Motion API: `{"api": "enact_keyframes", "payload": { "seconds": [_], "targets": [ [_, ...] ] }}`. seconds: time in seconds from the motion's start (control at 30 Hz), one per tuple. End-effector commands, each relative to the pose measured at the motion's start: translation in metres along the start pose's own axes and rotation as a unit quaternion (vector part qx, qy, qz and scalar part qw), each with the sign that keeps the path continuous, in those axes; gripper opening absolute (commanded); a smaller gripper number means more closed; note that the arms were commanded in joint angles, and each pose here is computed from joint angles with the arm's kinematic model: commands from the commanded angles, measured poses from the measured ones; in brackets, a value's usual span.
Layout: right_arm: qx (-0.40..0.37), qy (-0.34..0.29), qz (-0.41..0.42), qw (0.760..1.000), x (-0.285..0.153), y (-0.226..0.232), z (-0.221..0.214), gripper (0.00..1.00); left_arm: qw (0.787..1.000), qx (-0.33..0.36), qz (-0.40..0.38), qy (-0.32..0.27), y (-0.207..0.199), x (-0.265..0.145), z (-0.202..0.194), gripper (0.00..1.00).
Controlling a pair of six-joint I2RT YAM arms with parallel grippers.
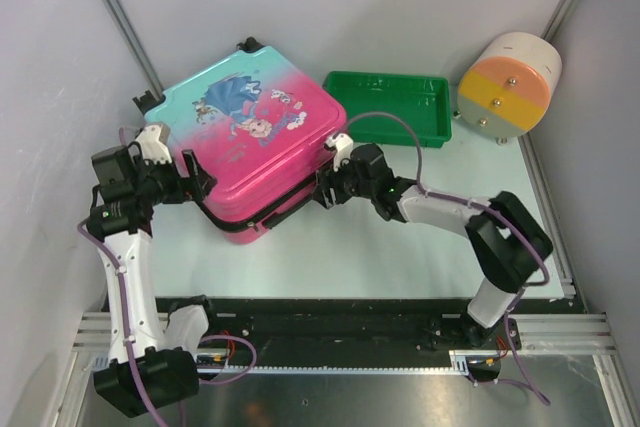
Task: Open, take out, and arrange the luggage
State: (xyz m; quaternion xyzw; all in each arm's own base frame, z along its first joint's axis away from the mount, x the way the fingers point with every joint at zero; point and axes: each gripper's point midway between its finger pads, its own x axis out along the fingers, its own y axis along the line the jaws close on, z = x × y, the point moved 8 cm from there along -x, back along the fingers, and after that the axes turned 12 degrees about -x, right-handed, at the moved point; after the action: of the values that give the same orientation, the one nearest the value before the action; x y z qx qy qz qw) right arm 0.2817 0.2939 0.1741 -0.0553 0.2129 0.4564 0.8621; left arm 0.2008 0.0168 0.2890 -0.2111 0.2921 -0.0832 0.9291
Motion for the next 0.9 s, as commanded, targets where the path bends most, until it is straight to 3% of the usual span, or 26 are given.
{"api": "enact_keyframes", "payload": {
  "seconds": [0.0,0.23,0.57,0.67,0.8,0.87],
  "targets": [
    [-0.065,-0.075,0.031,0.995,0.034,0.008,0.022,0.64,1.0,0.013,-0.005,-0.01,-0.003,-0.007,0.008,0.95],
    [-0.082,-0.118,0.031,0.989,0.089,0.017,0.046,0.64,1.0,-0.017,0.002,-0.003,0.011,-0.001,0.014,0.95],
    [-0.042,-0.163,-0.026,0.985,0.139,0.0,0.085,0.64,1.0,0.01,0.012,0.0,0.021,-0.001,0.007,0.95],
    [-0.046,-0.164,-0.015,0.985,0.137,0.003,0.087,0.64,0.999,0.039,0.016,-0.002,0.023,-0.006,-0.005,0.92],
    [-0.055,-0.155,0.036,0.986,0.118,0.014,0.082,0.66,0.985,0.17,-0.002,-0.011,0.019,-0.02,-0.013,0.92],
    [-0.052,-0.139,0.046,0.988,0.112,0.015,0.077,0.66,0.98,0.197,0.015,-0.007,0.022,-0.023,-0.012,0.92]
  ]
}}
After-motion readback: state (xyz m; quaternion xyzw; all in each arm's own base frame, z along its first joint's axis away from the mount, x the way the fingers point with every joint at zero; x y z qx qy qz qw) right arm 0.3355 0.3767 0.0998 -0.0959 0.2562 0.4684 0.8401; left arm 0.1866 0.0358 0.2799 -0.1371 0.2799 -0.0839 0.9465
